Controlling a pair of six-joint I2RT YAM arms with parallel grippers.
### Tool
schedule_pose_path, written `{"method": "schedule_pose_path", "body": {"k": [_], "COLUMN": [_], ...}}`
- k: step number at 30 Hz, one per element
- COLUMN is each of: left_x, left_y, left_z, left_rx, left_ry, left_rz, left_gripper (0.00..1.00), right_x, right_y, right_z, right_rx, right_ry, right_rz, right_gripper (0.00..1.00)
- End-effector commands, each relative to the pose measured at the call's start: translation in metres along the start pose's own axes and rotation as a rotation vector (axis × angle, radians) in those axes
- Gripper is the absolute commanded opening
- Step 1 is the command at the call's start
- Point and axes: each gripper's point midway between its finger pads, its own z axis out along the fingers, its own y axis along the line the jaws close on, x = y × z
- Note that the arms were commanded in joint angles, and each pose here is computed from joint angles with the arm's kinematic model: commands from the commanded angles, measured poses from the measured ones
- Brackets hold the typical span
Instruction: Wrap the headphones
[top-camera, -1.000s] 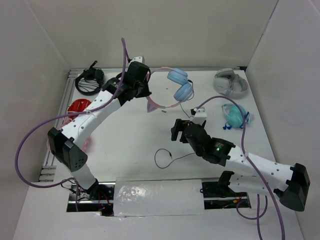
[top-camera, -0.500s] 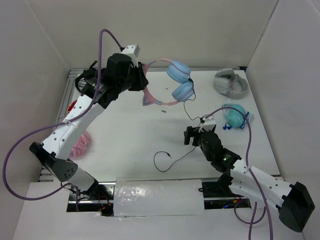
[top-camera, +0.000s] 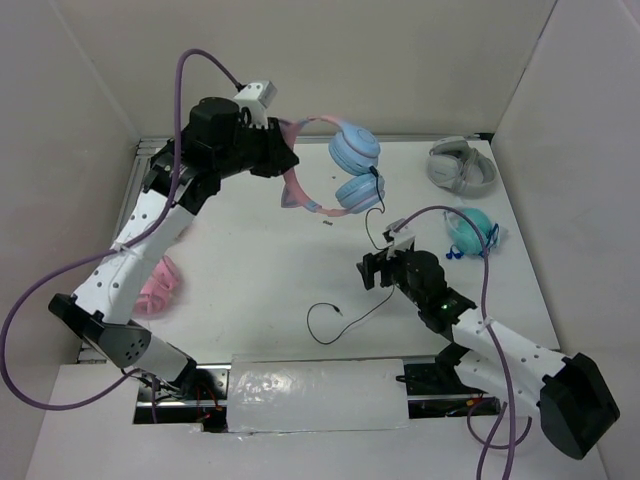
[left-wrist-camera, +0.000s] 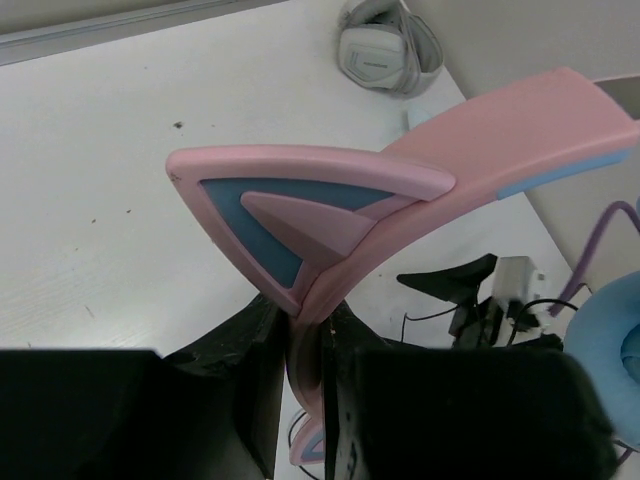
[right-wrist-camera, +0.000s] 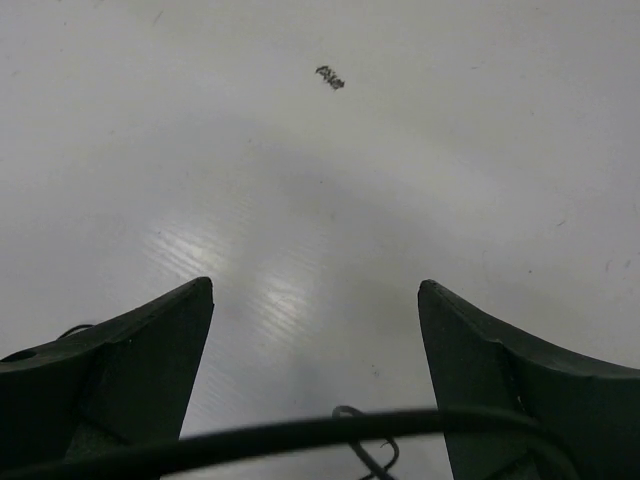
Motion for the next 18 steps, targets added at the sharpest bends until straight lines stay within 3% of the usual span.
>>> {"method": "schedule_pose_path", "body": {"k": [1,7,15,18], "left_x": [-0.061,-0.094,-0.109,-0.105], "left_y": [-0.034,-0.028,0.001,0.013], "left_z": [-0.039,-0.063,-0.056,-0.048], "left_rx": [0.148,0.162,0.118,0.104], "left_ry": [-0.191,-0.251,-0.265,-0.242], "left_rz": [0.042,0.047,-0.005,-0.042], "left_gripper": [0.00,0.00,0.00,0.00], "right_x": [-0.030,-0.027,-0.039,-0.052], "right_y": [0.013,0.019,0.077,0.072], "right_z": [0.007,0.009,-0.040,-0.048], "right_rx": [-0.070,-0.120,-0.415,-0.364], "right_ry": [-0.052,-0.021,-0.028,-0.078], "right_rz": [-0.033,-0.042,0.024,0.072], "right_gripper": [0.89,0.79,0.91,0.93]}}
